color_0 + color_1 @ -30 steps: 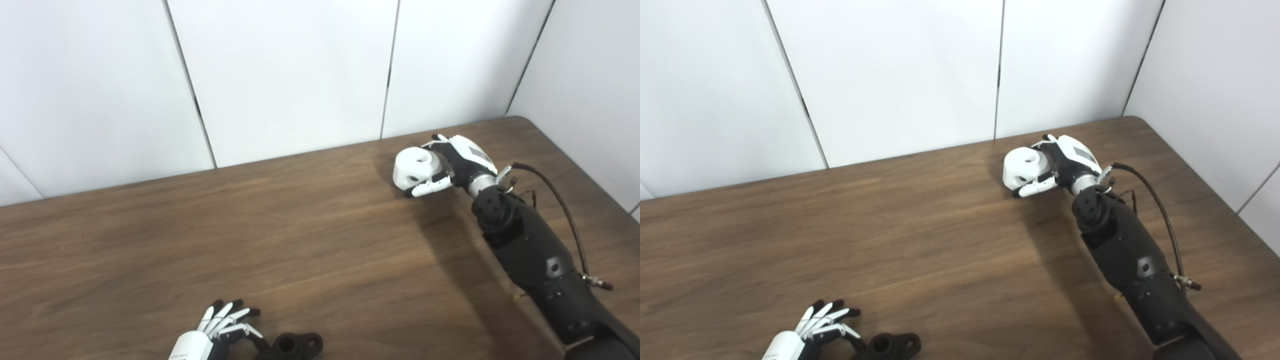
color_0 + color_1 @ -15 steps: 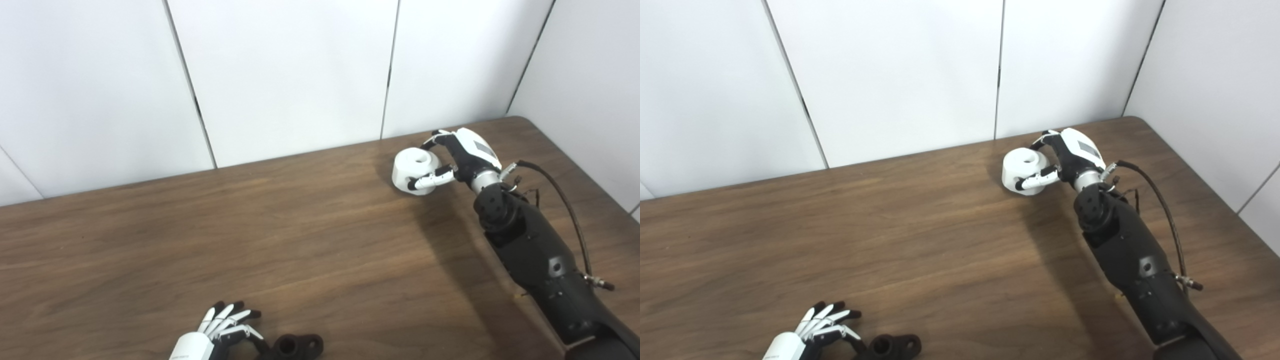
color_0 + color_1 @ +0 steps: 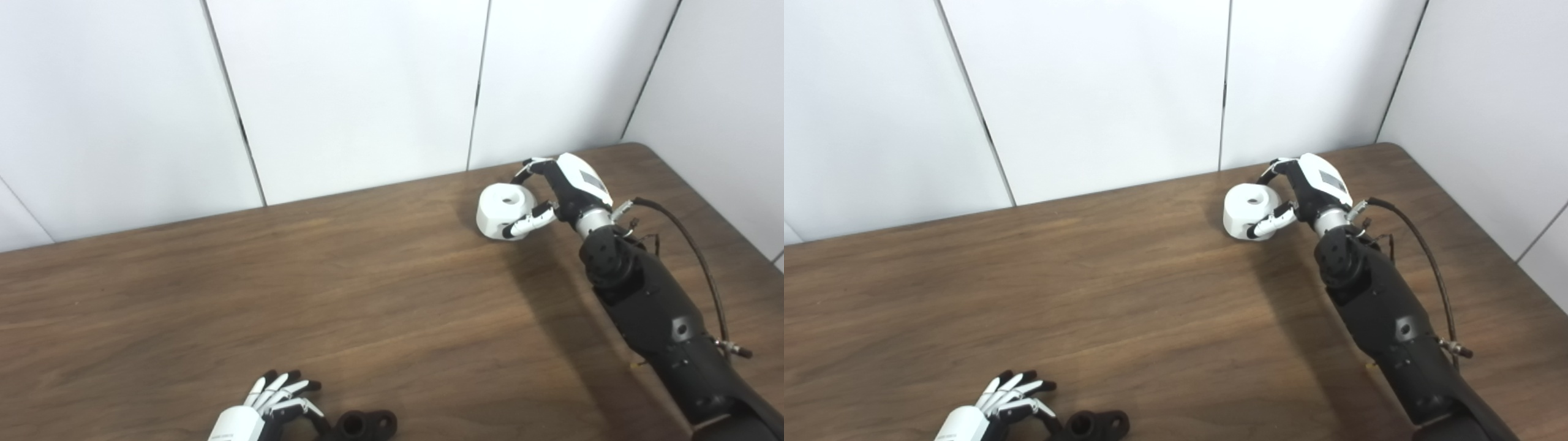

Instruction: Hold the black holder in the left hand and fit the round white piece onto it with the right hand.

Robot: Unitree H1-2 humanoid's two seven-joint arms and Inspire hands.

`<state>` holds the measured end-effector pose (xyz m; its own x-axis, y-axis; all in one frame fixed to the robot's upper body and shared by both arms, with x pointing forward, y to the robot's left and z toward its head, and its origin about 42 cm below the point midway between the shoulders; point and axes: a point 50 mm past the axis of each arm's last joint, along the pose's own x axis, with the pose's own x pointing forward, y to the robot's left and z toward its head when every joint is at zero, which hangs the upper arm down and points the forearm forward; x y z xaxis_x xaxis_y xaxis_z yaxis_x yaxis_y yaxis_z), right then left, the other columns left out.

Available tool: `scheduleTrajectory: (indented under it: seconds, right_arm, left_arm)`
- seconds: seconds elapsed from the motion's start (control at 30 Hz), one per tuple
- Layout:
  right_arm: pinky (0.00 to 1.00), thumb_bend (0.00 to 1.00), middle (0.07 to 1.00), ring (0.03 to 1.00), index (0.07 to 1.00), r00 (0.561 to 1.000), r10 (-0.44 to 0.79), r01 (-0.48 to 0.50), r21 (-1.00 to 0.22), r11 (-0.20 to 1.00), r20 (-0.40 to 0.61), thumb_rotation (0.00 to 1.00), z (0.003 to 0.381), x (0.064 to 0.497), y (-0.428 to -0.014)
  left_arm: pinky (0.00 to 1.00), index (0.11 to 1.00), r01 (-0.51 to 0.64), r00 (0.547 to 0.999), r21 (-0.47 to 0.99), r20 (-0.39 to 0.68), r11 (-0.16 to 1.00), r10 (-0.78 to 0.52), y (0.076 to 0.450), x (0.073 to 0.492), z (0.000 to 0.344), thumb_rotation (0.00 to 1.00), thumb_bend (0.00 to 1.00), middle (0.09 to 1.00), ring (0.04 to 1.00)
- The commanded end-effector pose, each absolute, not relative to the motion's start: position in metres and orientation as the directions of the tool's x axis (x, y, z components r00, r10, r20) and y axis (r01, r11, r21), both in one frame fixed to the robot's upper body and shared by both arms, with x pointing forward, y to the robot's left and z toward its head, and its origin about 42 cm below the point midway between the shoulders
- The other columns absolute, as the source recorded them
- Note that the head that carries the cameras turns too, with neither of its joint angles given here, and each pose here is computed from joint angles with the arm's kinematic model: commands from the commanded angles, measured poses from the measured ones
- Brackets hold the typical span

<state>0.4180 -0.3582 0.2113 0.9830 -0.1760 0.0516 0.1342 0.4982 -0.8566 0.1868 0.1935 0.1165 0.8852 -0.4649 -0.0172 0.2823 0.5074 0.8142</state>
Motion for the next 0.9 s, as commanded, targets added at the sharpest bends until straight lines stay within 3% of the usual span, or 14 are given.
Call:
scheduleTrajectory:
  seconds: [0.0,0.43,0.87]
  right_arm:
    - [0.84,0.52,0.848,0.921,0.483,0.975,-0.148,0.215,-0.862,0.458,0.164,0.14,0.238,0.424,-0.363]
    - [0.83,0.52,0.832,0.924,0.484,0.979,-0.108,0.206,-0.869,0.450,0.175,0.14,0.246,0.423,-0.358]
    - [0.84,0.52,0.804,0.900,0.484,0.983,0.070,0.120,-0.873,0.474,0.173,0.14,0.286,0.351,-0.316]
  left_arm:
    - [0.97,0.486,0.385,0.853,0.810,-0.130,0.442,-0.505,0.192,0.171,0.104,0.04,0.52,0.806,0.898]
    - [0.96,0.486,0.372,0.856,0.817,-0.118,0.441,-0.503,0.183,0.176,0.107,0.05,0.52,0.800,0.894]
    - [0.96,0.487,0.364,0.858,0.841,-0.135,0.401,-0.496,0.168,0.187,0.107,0.05,0.52,0.801,0.905]
